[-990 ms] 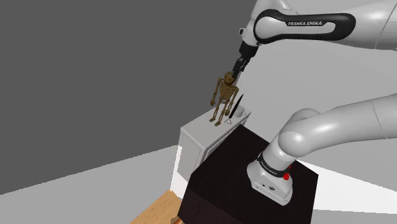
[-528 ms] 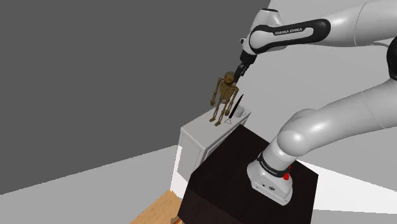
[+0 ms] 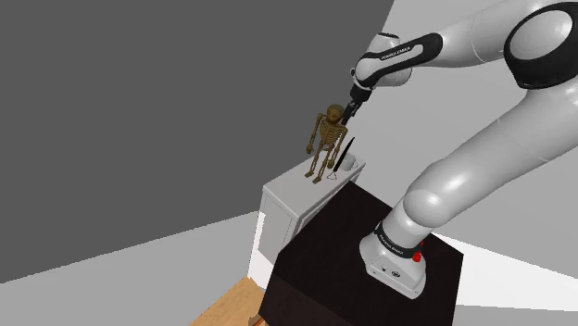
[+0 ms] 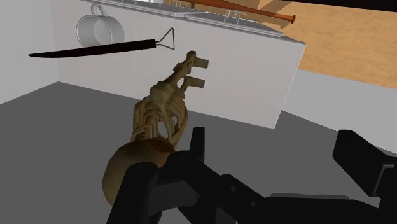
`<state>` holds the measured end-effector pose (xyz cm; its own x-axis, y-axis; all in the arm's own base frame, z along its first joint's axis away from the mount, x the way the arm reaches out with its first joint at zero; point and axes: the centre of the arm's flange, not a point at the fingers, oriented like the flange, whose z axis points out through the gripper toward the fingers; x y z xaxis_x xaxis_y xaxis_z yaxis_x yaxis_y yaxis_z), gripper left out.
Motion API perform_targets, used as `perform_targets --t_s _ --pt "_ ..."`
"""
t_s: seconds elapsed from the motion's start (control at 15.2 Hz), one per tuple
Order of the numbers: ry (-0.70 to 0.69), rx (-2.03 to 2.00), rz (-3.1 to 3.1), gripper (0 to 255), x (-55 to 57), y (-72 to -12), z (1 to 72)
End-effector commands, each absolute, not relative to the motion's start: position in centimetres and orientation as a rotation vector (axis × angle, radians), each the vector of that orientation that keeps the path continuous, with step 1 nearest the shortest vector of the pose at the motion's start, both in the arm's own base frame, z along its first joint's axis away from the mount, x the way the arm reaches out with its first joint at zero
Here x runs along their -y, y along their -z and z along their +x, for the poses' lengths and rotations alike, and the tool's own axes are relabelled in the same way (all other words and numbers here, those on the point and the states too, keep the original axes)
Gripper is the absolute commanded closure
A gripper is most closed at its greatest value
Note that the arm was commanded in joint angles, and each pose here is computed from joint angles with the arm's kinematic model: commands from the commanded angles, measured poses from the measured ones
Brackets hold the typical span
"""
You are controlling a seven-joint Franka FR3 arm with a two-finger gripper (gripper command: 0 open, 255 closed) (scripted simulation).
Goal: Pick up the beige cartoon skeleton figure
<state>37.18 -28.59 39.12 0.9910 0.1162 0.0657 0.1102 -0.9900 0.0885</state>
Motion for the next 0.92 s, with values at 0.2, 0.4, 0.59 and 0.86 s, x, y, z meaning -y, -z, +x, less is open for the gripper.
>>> perform_targets --t_s 0.2,0.4,0.59,0.86 --pt "-0.114 -0.178 3.049 0 33.9 -34.9 38.1" --pt "-0.117 -0.180 3.051 0 37.1 -32.5 38.6" --pt "-0.121 -0.181 3.052 0 40.2 -30.1 39.1" --pt "-0.121 -0.181 3.052 0 40.4 -28.5 39.2"
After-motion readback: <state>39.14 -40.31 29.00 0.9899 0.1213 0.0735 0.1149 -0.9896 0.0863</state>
